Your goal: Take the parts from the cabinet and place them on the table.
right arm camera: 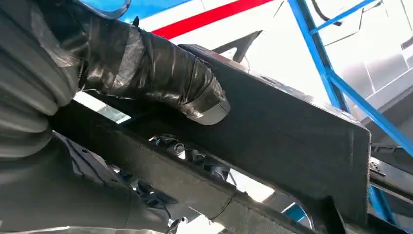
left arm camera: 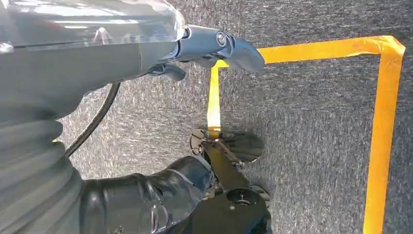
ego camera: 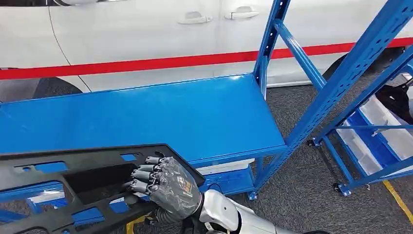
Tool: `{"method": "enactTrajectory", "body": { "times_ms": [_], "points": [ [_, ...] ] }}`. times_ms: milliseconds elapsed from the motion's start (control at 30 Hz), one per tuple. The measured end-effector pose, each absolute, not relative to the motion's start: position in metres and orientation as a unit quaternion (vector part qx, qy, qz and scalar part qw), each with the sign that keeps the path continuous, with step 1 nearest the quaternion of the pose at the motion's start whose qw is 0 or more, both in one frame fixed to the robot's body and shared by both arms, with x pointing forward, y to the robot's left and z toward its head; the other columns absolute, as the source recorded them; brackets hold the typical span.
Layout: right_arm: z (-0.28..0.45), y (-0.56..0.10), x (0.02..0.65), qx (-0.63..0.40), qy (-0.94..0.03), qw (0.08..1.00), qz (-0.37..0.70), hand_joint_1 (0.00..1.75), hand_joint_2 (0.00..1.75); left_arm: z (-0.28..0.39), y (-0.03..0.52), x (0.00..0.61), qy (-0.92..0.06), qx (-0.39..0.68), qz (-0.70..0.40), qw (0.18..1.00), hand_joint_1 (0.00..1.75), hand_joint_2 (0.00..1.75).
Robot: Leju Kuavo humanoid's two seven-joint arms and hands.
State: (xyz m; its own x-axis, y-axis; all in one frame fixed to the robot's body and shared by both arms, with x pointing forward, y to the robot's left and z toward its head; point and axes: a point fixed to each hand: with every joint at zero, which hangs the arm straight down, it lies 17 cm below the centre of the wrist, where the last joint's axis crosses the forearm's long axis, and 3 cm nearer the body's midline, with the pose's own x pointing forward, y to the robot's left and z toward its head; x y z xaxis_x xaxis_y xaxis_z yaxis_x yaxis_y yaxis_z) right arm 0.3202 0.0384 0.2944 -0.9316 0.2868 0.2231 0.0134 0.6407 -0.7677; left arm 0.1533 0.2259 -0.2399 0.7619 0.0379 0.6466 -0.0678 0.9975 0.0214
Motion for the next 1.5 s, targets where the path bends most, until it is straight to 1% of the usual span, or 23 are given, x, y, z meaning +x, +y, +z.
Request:
{"method": "enactTrajectory", "body": {
  "times_ms": [1500],
  "points": [
    [0.2905, 0.0302, 0.3234, -0.095, -0.888, 0.168, 0.416, 1.75, 1.75, -0.2414, 0.2250, 0.1565, -0.335, 0.022, 0.024, 0.942, 0.00, 1.75]
  ]
}}
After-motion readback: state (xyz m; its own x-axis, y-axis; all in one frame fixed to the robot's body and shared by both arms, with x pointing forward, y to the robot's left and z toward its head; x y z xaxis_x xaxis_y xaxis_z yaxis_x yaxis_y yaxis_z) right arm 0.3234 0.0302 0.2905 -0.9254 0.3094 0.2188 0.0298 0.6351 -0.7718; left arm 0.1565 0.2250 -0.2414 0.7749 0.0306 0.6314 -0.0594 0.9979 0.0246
